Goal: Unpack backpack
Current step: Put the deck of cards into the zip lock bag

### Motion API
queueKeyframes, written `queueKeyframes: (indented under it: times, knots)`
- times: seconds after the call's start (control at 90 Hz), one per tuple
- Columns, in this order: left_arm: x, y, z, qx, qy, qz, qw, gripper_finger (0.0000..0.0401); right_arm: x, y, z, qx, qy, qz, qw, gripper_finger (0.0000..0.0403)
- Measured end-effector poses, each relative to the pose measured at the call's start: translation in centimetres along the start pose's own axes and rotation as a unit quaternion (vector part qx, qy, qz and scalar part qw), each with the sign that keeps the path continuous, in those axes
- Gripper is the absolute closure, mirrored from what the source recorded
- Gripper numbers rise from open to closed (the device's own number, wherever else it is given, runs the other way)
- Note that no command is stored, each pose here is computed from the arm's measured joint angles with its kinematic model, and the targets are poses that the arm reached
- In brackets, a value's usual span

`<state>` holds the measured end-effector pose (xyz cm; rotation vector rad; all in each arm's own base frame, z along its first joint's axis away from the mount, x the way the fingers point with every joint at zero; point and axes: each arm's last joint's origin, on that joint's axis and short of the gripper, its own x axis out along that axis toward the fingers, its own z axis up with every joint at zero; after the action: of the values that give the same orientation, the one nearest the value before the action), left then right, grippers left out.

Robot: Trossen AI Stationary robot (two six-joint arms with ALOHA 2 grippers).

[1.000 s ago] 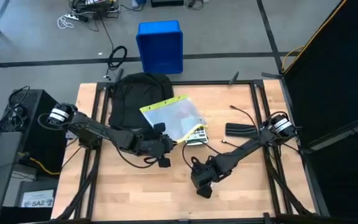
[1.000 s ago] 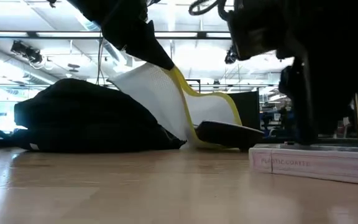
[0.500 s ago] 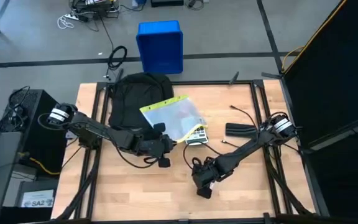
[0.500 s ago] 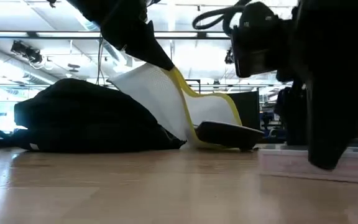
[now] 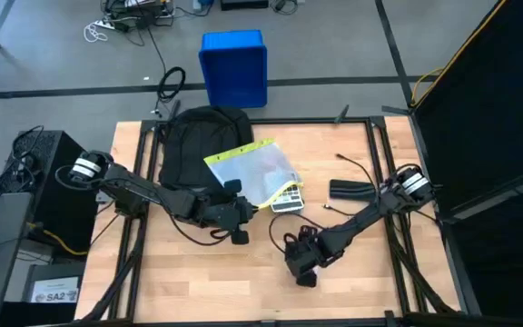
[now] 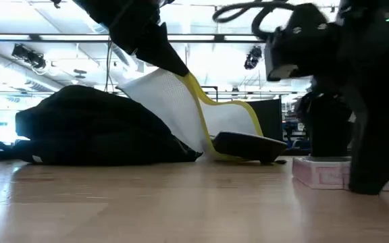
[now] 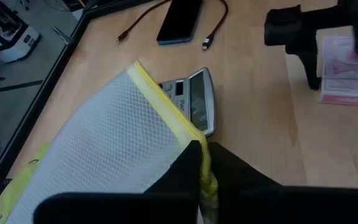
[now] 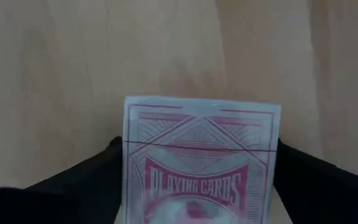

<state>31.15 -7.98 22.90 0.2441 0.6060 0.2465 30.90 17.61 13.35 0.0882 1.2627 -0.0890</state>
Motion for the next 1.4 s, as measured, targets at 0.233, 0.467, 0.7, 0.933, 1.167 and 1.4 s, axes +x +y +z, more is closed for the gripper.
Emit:
queueKeyframes:
  times: [0.233,0.467,0.7,0.933,1.167,1.4]
  knots:
    - [0.0,0.0,0.0,0.0,0.0,0.0,1.0,0.0401,0.0,-0.2,-0.2,-0.016,0.005,-0.015,1.0,0.0126]
    - [0.0,0.0,0.0,0.0,0.0,0.0,1.0,0.0401,-0.5,-0.2,0.3,-0.033,-0.002,-0.033,0.999,0.0127]
    - [0.0,0.0,0.0,0.0,0.0,0.0,1.0,0.0401,-1.9,-0.5,2.0,-0.048,-0.049,-0.132,0.989,0.0127]
    - [0.0,0.0,0.0,0.0,0.0,0.0,1.0,0.0401,-2.2,-2.2,3.7,-0.049,-0.061,-0.165,0.983,0.0127]
    - [0.0,0.0,0.0,0.0,0.0,0.0,1.0,0.0401,-3.2,-3.6,5.9,-0.046,-0.069,-0.167,0.982,0.0127]
    - [0.0,-0.1,0.0,-0.001,0.0,-0.021,1.0,0.0401,-4.1,-7.1,7.6,0.016,-0.063,-0.184,0.981,0.0127]
